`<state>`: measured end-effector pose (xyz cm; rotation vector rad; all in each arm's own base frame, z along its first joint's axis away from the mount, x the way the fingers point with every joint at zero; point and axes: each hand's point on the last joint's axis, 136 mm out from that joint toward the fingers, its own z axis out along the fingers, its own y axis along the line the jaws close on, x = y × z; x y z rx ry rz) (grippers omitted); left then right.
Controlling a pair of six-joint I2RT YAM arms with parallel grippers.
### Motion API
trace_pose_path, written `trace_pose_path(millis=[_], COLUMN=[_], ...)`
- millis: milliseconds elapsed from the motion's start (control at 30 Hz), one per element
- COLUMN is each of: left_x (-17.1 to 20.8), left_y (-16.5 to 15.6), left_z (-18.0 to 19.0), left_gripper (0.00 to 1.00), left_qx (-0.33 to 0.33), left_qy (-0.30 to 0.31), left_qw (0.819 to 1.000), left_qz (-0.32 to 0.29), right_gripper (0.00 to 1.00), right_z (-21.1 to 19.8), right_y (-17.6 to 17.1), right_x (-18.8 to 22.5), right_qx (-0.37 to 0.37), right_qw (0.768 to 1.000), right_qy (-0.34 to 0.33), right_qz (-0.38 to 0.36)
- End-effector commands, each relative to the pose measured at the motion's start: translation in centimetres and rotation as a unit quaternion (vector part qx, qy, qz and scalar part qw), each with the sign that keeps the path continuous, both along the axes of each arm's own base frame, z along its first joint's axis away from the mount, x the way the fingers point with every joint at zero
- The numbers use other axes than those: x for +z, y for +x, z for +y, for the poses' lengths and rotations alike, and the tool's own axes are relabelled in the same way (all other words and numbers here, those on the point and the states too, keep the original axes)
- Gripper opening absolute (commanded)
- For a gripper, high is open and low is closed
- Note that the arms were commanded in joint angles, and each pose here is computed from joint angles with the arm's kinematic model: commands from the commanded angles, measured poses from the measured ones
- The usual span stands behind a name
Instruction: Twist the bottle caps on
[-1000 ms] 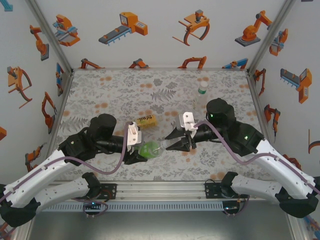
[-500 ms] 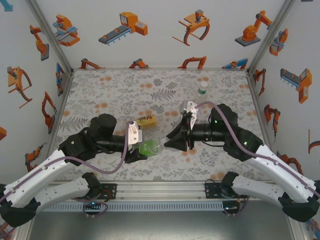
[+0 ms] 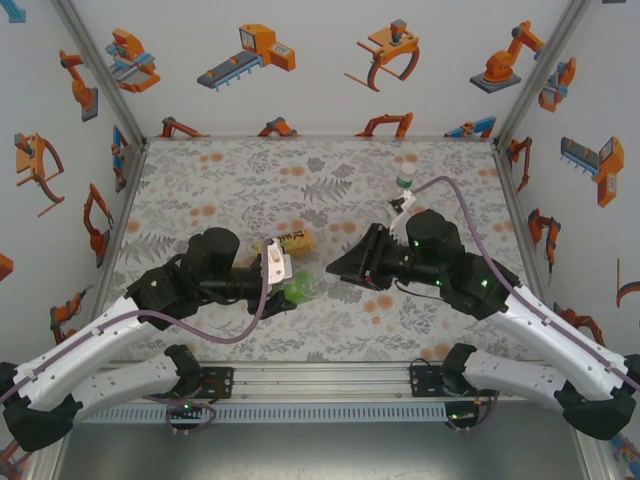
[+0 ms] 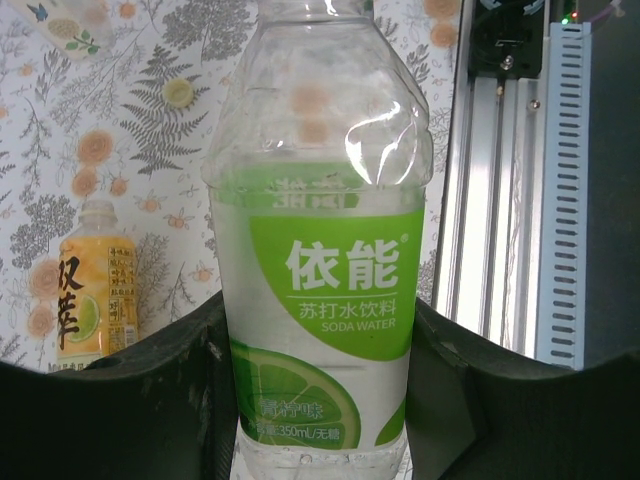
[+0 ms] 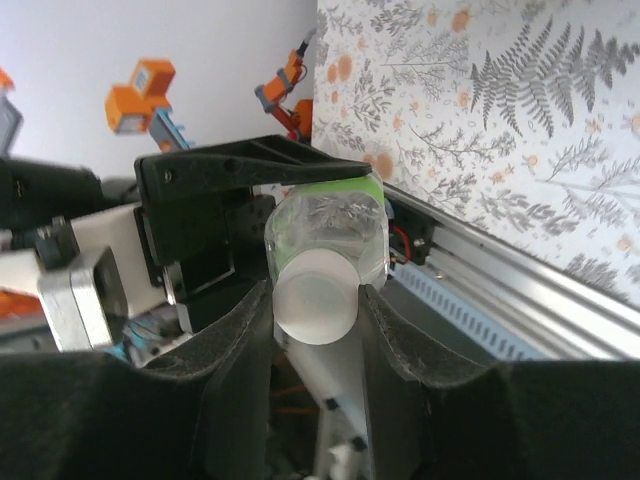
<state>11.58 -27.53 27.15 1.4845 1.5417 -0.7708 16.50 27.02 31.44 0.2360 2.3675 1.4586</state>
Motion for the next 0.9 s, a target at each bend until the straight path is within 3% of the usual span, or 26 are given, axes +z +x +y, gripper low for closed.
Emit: trace_pose_path(millis=[0,100,167,533,733,867], left_x=[2.4,2.3,2.1,1.2,1.0,1.2], left_y=[0.9,0.8,0.7,0.2,-0.4,-0.9], left_z=[-0.9,-1.1,-1.2,-1.4,-1.9,-2.2], left_gripper=[0.00,0.00,0.00,0.00,0.00,0.00], left_qx=[0.000,-0.005,-0.011,-0.027,-0.048,-0.065], left_qy=[-0.032,-0.031,-0.030,-0.024,-0.031,-0.038], left_qw=[0.999,0.999,0.999,0.999,0.998,0.997], left_qz=[-0.042,-0.041,-0.038,-0.029,-0.021,-0.014], right_gripper=[0.00,0.02,0.09,0.65,0.68,0.67], right_z=[0.2,0.1,-0.1,-1.3,-2.2,-2.1], right_y=[-0.1,-0.1,-0.1,0.2,-0.5,-1.7], right_x=[-2.2,-1.6,-1.1,3.8,6.3,8.0], right_qx=[-0.043,-0.035,-0.031,0.034,0.071,0.131], right_qw=[0.993,0.995,0.996,0.989,0.965,0.919], right_qy=[0.017,0.001,-0.010,-0.068,-0.086,-0.098], right_qz=[0.109,0.094,0.077,-0.127,-0.239,-0.358])
